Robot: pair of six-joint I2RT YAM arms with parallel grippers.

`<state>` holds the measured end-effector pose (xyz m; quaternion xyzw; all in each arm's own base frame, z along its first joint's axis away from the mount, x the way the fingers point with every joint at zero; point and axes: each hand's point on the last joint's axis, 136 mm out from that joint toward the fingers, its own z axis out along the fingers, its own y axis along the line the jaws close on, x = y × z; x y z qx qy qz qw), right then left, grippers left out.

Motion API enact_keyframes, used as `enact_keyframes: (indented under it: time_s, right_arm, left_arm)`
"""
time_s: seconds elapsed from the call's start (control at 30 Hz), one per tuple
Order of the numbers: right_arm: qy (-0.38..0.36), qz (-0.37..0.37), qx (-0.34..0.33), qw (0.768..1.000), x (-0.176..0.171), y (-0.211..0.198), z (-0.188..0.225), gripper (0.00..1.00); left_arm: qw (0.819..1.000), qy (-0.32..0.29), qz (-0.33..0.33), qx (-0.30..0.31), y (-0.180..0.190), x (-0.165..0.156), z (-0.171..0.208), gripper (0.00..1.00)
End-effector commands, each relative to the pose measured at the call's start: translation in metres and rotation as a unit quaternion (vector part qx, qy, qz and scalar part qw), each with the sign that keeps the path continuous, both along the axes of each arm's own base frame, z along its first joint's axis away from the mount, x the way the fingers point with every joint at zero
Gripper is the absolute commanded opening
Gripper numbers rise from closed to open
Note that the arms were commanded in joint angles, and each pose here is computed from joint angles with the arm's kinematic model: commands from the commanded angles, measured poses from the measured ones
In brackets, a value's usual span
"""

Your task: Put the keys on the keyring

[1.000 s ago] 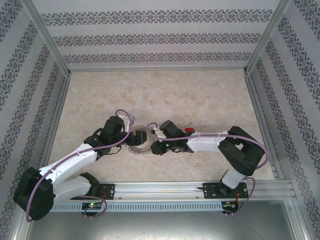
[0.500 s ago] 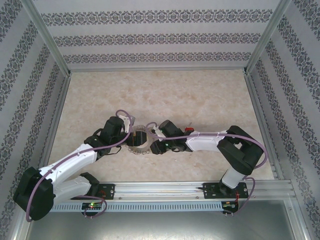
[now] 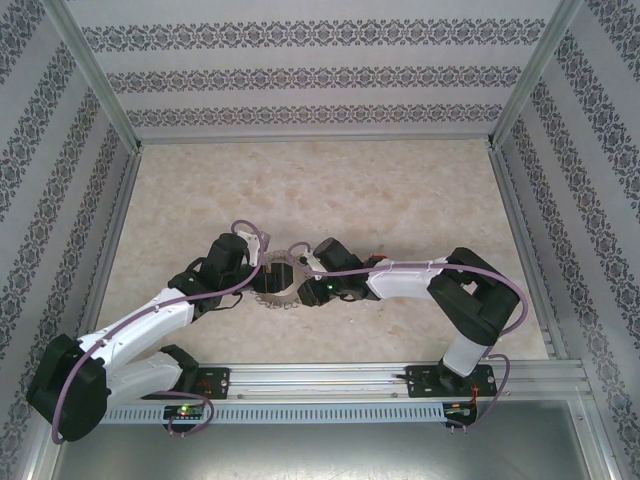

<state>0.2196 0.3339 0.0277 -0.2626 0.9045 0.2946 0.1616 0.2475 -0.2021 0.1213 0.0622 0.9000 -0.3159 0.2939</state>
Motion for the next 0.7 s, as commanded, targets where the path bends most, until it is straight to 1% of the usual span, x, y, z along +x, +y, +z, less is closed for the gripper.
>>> enact_keyframes:
  time_s: [0.0,0.3,0.47,0.53,0.67]
  right_arm:
    - [-0.012,0.002,-0.011,1.000,0.0044,0.0035,0.0002,0.34]
    - [-0.012,0.017,-0.007,1.000,0.0016,0.0098,0.0029,0.30]
    - [-0.016,0.021,-0.024,0.999,-0.0006,0.0096,-0.0014,0.32]
    - [-0.020,0.021,-0.040,0.999,-0.0003,0.0071,-0.0051,0.32]
    - [-0.026,0.022,-0.050,0.998,-0.0002,0.0065,-0.0053,0.29]
  left_arm:
    - [1.000,-0.023,-0.001,-0.011,0.0010,0.0037,0.0086,0.82]
    - [1.000,-0.028,0.001,-0.010,0.0034,0.0028,0.0124,0.82]
    - [1.000,-0.030,0.001,-0.010,0.0042,0.0020,0.0137,0.82]
    - [0.999,-0.030,0.002,-0.011,0.0050,0.0023,0.0144,0.82]
    - [0.999,-0.031,0.003,-0.010,0.0063,0.0022,0.0144,0.82]
